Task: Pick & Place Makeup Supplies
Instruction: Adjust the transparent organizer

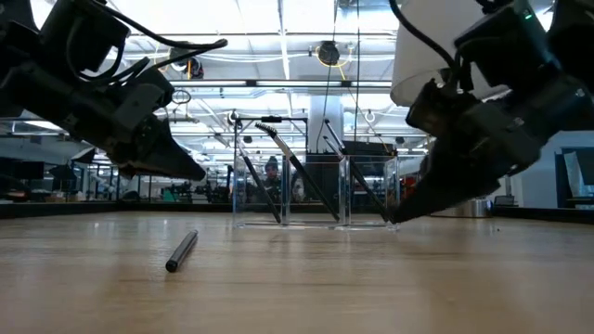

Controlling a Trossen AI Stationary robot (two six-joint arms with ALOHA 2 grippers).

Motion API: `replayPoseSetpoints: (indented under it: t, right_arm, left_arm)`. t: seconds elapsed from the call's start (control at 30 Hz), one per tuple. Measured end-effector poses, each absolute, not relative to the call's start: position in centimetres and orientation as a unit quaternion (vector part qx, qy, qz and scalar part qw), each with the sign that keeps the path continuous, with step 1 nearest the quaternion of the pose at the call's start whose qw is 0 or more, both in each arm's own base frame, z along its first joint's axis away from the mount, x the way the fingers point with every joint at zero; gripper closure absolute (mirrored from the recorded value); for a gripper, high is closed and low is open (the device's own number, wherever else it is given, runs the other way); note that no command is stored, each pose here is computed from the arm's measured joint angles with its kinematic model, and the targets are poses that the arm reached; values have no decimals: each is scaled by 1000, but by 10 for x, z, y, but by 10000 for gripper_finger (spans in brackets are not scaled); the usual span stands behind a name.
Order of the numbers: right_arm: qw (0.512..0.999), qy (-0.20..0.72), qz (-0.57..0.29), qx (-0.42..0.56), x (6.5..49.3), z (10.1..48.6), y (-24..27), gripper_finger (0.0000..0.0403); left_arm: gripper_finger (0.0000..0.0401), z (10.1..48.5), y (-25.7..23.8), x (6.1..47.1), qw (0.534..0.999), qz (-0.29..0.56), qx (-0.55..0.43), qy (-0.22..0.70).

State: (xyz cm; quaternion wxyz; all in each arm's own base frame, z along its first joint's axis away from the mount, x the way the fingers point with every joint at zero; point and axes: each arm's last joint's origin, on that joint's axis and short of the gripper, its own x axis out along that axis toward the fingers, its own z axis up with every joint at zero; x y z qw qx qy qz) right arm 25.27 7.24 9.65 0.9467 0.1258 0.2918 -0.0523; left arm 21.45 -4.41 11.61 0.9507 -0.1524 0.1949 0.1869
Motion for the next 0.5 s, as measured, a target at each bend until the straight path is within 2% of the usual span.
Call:
replayPoseSetpoints:
  t: [0.17,0.37,0.5]
  right_arm:
    - [950,281,-77,111,256,98,63,403]
    - [949,282,-80,112,258,98,54,403]
    - [949,282,-87,106,259,98,48,403]
  left_arm:
    - [371,115,-46,215,953,148,-159,211]
    - [371,120,-56,217,956,11,-188,226]
    - [371,127,-66,222,962,-31,-166,216]
